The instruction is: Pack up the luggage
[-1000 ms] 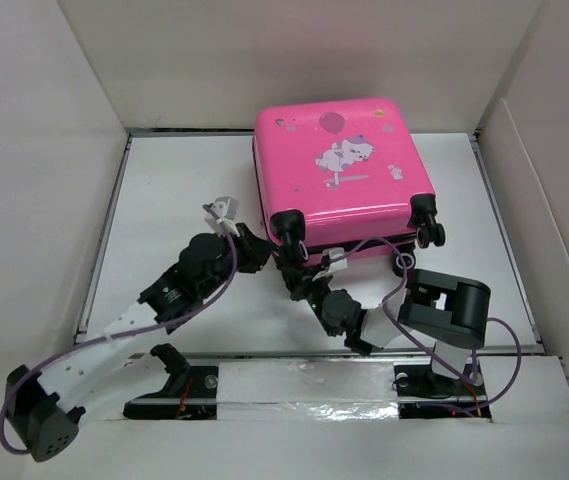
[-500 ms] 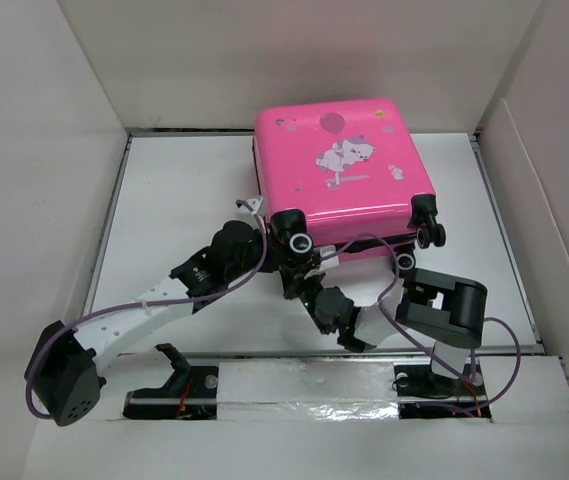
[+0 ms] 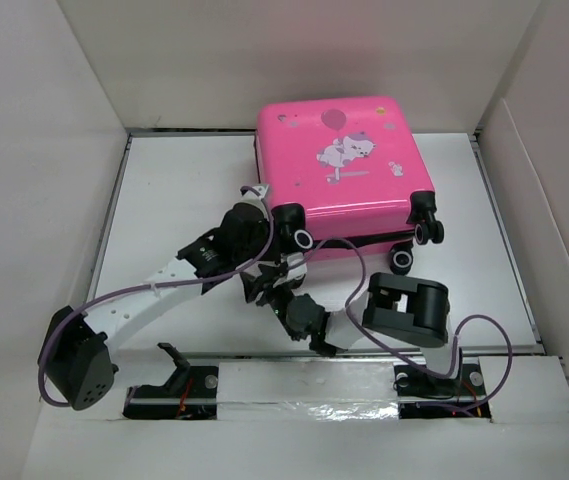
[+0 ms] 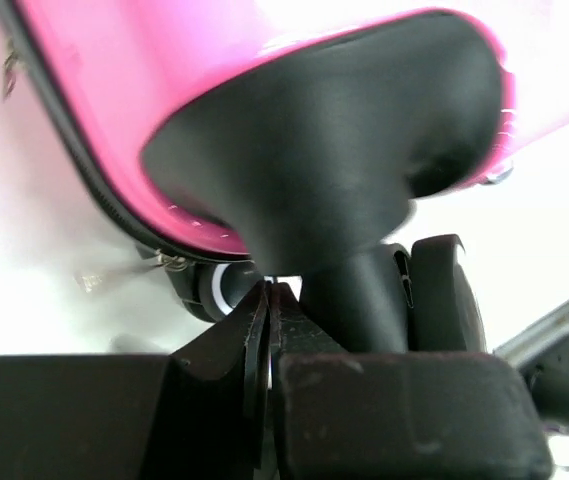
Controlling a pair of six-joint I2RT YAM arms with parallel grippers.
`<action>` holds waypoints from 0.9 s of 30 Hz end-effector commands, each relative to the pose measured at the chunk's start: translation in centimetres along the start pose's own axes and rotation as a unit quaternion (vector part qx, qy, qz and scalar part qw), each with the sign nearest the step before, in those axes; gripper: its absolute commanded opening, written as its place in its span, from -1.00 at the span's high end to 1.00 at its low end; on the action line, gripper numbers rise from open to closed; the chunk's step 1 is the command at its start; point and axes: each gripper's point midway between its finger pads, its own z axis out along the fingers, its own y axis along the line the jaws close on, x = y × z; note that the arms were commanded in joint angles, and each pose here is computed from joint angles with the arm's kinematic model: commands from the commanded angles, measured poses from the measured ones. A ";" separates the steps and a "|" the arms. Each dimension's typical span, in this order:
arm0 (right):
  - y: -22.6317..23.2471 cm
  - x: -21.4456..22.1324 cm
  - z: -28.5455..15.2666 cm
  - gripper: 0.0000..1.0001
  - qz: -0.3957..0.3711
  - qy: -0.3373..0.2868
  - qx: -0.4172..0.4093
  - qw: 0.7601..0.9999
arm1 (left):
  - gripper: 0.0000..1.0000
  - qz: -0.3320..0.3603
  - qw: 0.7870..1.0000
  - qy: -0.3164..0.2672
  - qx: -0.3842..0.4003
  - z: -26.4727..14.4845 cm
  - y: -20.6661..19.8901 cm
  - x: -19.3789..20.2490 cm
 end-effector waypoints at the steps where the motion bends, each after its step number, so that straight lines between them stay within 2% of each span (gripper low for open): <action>1: 7.8 -6.6 -4.5 -0.26 0.126 -0.084 -0.165 0.975 | 1.00 -0.001 0.979 -0.103 0.173 -4.2 -8.8 -6.7; 3: 6.6 -5.5 -6.8 -0.55 0.117 -0.051 -0.159 0.979 | 0.99 -0.009 0.978 -0.110 0.178 -4.5 -8.4 -7.0; 5: 5.0 -4.1 -9.0 -0.64 0.094 -0.020 -0.143 0.985 | 0.99 -0.012 0.979 -0.115 0.171 -4.4 -7.7 -7.0; 6: 5.6 -4.6 -10.6 -0.71 0.096 -0.013 -0.149 0.984 | 0.98 -0.012 0.979 -0.116 0.168 -4.4 -7.5 -7.0; 11: 2.5 -3.3 -13.9 -0.79 0.064 0.047 -0.122 0.989 | 0.97 -0.015 0.978 -0.122 0.168 -4.6 -7.0 -6.9; 14: 1.0 -5.5 -14.5 -0.79 0.052 0.050 -0.104 0.992 | 0.97 -0.015 0.979 -0.117 0.167 -4.5 -6.8 -6.5; 19: -0.4 -8.7 -13.8 -0.98 -0.020 0.093 -0.046 0.994 | 0.97 -0.018 0.981 -0.103 0.164 -3.8 -6.2 -5.2; 20: -0.5 -10.5 -13.4 -0.99 -0.014 0.079 -0.045 0.996 | 0.97 -0.020 0.981 -0.108 0.160 -4.0 -6.0 -5.3; 24: -2.2 -13.0 -13.2 -0.93 -0.012 0.071 -0.035 0.997 | 0.98 -0.025 0.983 -0.120 0.140 -4.7 -4.5 -4.7; 26: -3.2 -13.5 -13.3 -0.76 -0.012 0.071 -0.027 0.997 | 1.00 -0.030 0.982 -0.122 0.139 -5.3 -3.9 -4.0; 27: -4.1 -14.6 -13.2 -0.59 -0.003 0.060 -0.021 0.998 | 1.00 -0.033 0.983 -0.119 0.138 -5.3 -3.6 -3.6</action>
